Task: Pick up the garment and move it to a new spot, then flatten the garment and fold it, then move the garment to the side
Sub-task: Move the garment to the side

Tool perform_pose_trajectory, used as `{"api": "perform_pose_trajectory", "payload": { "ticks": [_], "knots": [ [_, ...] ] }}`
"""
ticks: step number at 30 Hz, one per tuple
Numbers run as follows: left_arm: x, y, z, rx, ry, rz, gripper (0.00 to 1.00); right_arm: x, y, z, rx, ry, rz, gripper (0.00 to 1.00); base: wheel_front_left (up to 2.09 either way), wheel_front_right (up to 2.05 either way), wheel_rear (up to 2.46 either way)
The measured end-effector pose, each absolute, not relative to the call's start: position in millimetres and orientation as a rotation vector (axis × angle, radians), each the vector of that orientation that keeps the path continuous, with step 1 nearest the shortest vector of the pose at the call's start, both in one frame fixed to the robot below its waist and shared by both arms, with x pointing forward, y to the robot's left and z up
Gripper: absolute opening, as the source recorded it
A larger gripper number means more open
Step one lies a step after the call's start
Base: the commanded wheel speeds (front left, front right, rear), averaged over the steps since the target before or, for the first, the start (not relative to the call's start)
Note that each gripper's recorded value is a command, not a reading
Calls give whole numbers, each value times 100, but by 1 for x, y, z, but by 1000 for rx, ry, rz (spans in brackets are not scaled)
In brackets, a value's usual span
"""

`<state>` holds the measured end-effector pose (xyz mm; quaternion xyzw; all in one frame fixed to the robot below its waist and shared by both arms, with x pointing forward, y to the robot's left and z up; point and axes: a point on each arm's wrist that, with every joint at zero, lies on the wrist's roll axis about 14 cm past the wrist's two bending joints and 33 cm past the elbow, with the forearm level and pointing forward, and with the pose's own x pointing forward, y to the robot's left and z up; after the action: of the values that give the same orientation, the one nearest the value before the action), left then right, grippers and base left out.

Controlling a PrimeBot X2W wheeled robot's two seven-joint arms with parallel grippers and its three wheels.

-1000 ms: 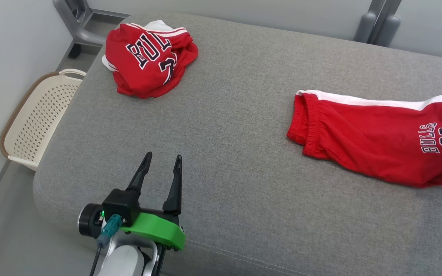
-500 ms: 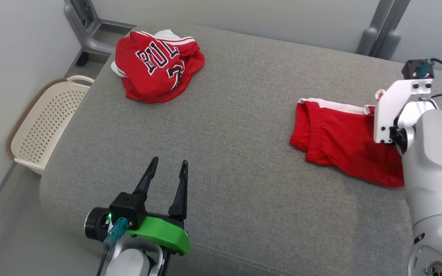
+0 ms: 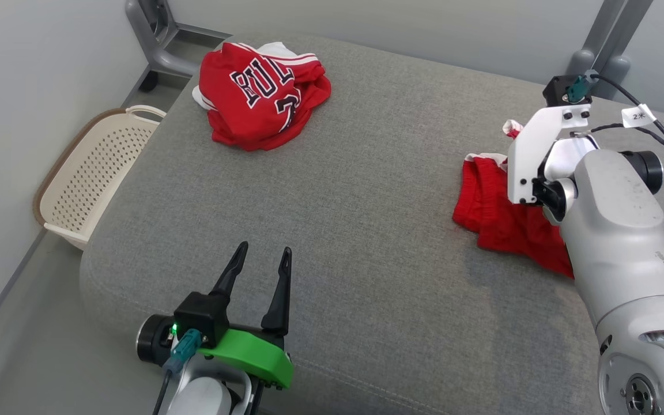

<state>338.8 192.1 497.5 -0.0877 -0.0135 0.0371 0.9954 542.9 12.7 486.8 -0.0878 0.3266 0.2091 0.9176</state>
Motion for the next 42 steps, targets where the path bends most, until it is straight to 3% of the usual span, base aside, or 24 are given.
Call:
{"api": "perform_pose_trajectory", "payload": {
  "ticks": [13,14,15,16,29,37,42],
  "knots": [
    [335,198,492,-184,-9,104,100,531,44,465,-182,709,525,0,0,0,0],
    [336,198,492,-185,-9,104,100,530,44,463,-182,714,526,6,0,0,0],
    [336,198,492,-186,-9,104,100,529,44,462,-183,713,527,58,0,0,0],
    [336,198,492,-187,-9,104,100,529,44,461,-176,711,527,100,0,0,0],
    [343,191,495,-194,-19,77,100,555,24,508,-45,509,453,100,0,0,0],
    [349,182,500,-193,-34,44,100,540,-58,462,-59,705,268,100,0,0,0],
    [352,178,496,-191,-22,31,100,535,-76,448,-1,776,207,100,0,0,0]
  ]
}}
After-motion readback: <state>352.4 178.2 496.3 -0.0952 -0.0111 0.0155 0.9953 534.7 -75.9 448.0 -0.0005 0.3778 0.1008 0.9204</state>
